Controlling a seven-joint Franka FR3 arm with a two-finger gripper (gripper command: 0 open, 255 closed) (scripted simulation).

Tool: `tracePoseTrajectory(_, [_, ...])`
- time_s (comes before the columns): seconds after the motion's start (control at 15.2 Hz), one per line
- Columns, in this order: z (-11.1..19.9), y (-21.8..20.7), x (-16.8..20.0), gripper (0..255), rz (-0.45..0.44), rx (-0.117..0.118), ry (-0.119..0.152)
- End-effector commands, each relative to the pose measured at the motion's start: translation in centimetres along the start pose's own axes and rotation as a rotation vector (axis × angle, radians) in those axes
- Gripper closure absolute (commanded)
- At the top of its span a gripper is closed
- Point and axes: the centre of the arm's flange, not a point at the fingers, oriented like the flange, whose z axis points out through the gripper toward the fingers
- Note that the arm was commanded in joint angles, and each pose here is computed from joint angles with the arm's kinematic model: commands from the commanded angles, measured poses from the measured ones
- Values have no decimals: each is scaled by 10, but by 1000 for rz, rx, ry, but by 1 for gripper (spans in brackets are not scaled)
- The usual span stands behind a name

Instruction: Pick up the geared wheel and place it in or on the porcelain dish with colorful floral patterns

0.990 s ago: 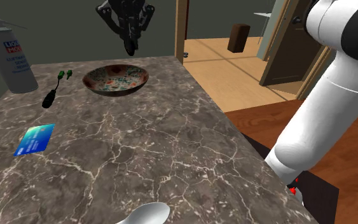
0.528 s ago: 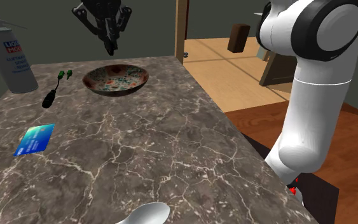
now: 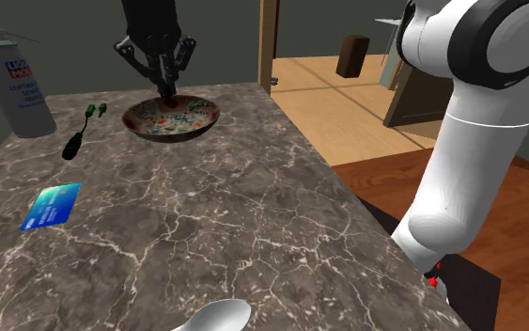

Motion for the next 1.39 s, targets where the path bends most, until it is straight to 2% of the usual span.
tracePoseTrajectory(0.0, [11, 0, -1, 255, 0, 0, 0])
tracePoseTrajectory(0.2, [26, 0, -3, 255, 0, 0, 0])
tracePoseTrajectory(0.66, [26, 0, -3, 255, 0, 0, 0])
tracePoseTrajectory(0.73, [26, 0, -3, 0, 0, 0, 0])
tracePoseTrajectory(1.06, [26, 0, -3, 0, 0, 0, 0])
tracePoseTrajectory(1.32, [-24, 0, -3, 0, 1, 0, 0])
